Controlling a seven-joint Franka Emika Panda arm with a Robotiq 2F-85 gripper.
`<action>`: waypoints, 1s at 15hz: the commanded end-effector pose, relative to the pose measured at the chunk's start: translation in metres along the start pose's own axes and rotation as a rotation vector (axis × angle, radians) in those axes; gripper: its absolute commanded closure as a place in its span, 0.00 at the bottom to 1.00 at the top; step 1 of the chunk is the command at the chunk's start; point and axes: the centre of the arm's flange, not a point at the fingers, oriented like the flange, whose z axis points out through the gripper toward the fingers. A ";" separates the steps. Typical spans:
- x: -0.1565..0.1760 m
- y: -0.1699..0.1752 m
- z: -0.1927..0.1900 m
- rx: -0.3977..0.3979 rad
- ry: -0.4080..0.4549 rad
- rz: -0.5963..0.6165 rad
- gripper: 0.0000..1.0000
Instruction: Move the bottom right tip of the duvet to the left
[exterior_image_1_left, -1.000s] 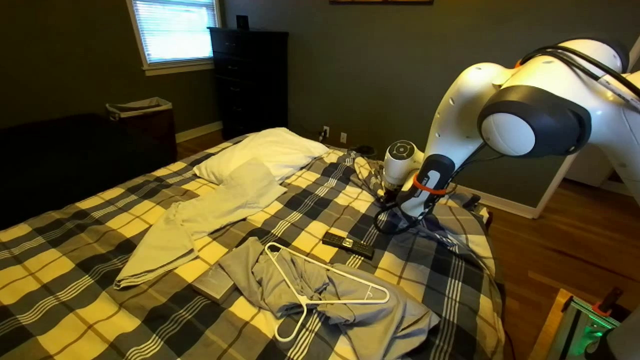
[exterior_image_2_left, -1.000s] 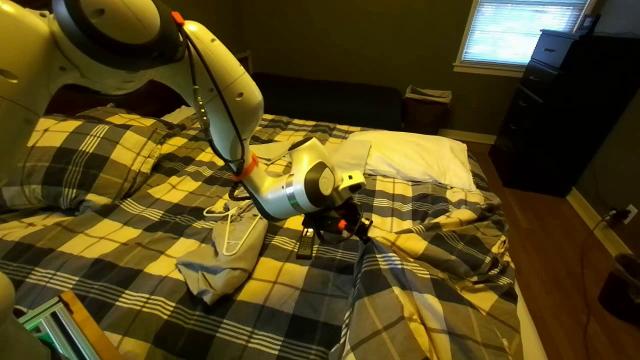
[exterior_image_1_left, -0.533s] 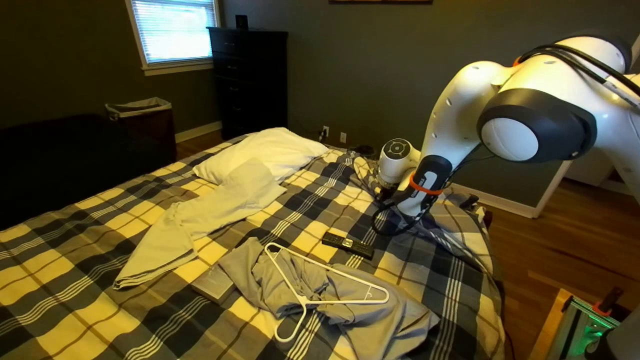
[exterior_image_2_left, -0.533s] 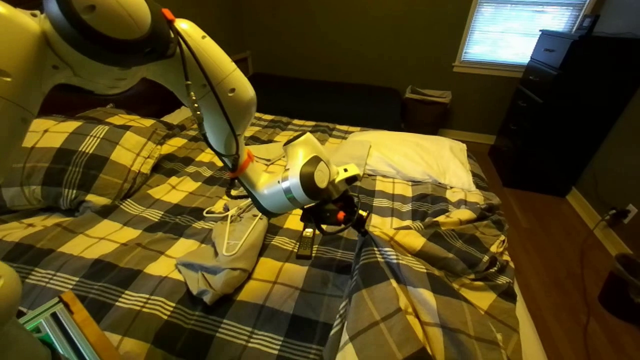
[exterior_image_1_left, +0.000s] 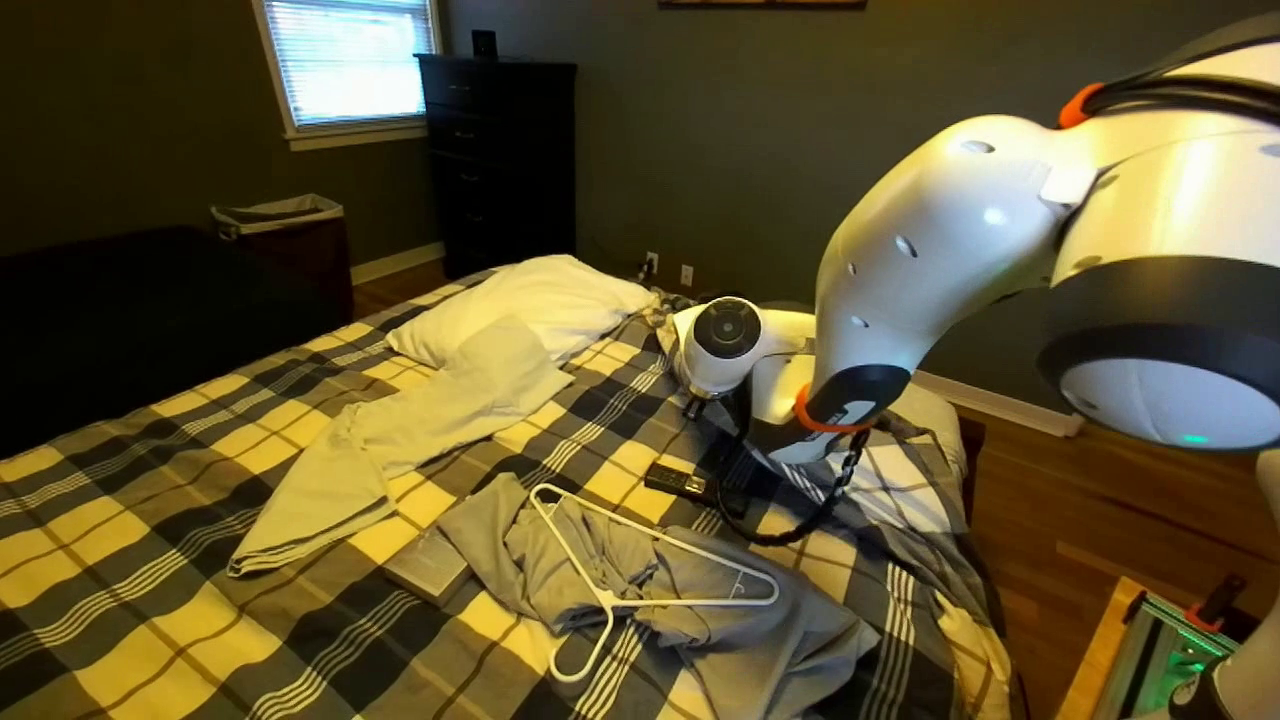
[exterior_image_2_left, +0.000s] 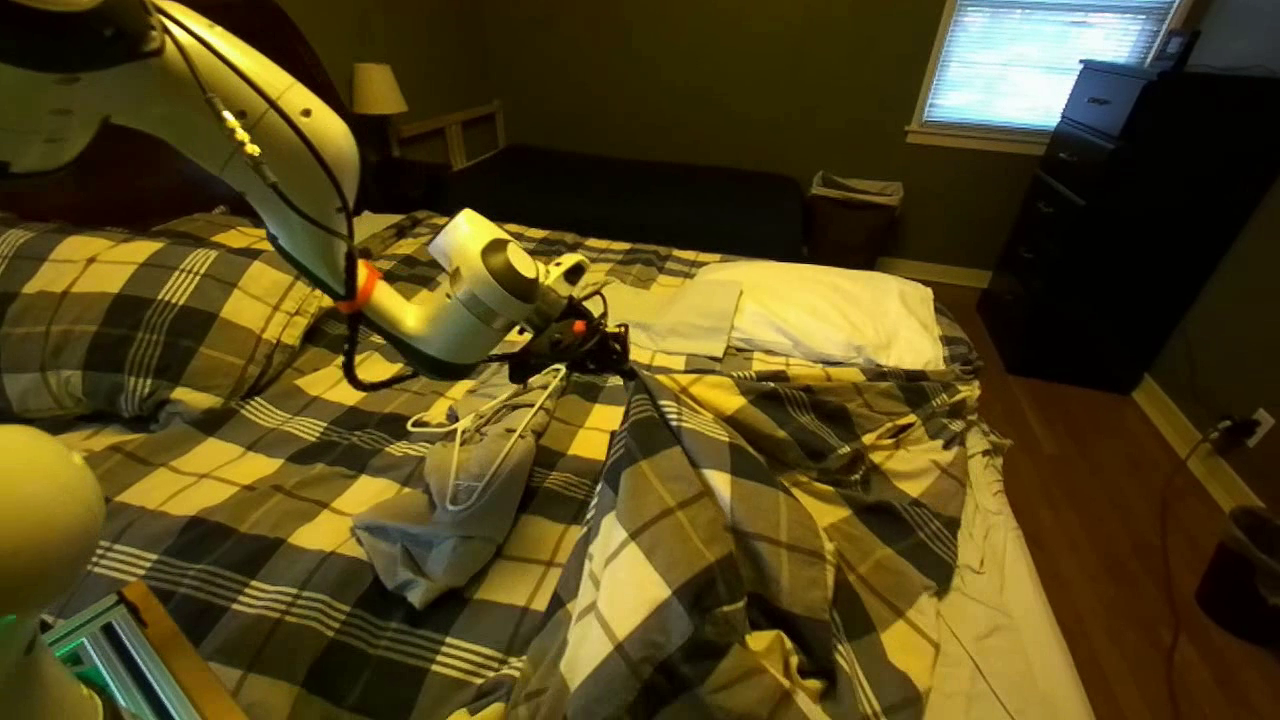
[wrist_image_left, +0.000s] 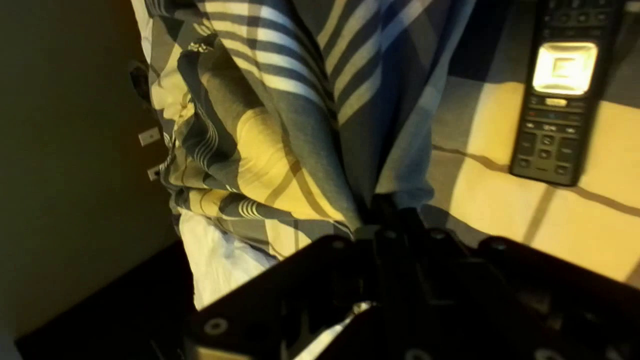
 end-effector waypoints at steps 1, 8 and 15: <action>0.016 -0.066 -0.072 -0.027 0.110 -0.168 0.99; 0.020 -0.186 -0.164 -0.074 0.275 -0.476 0.99; -0.008 -0.267 -0.205 -0.132 0.373 -0.726 0.99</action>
